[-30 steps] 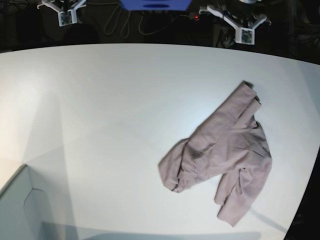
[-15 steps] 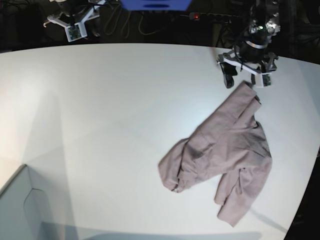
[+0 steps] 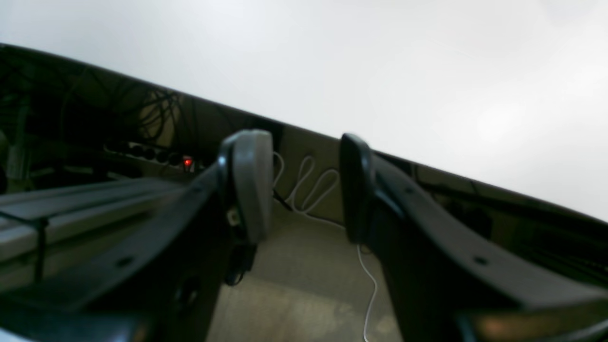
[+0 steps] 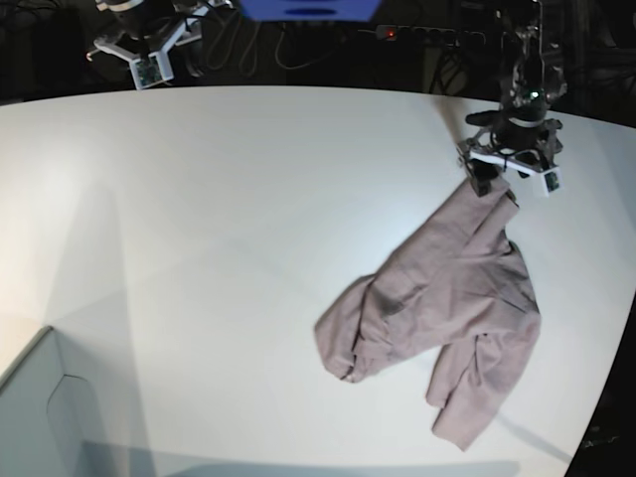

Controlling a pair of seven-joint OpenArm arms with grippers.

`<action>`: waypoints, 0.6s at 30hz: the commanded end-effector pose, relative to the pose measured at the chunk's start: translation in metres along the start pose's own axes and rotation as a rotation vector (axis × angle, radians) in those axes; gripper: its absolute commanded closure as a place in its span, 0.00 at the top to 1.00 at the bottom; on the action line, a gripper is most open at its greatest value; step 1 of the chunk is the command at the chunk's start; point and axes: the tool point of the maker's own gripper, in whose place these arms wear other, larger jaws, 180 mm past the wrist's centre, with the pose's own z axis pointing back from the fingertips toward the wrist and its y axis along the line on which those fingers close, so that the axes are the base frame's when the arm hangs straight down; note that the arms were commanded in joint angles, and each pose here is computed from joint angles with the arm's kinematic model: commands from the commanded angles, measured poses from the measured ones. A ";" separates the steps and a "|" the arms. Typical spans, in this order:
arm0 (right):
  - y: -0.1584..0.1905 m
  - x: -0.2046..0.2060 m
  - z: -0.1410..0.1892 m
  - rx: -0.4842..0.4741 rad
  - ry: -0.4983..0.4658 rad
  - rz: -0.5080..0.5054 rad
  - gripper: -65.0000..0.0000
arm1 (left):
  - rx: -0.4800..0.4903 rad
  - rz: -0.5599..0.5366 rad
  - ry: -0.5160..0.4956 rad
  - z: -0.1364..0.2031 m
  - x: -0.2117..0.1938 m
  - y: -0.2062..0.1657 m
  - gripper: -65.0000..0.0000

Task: Layout the t-shirt on the table in an organized manner, then fold the t-shirt properly
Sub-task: 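Move the left gripper down to the pink t-shirt's shoulder edge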

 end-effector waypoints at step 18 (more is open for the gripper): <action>-0.001 -0.002 0.000 0.008 0.015 0.008 0.37 | -0.253 -0.012 0.002 0.020 0.017 -0.112 0.00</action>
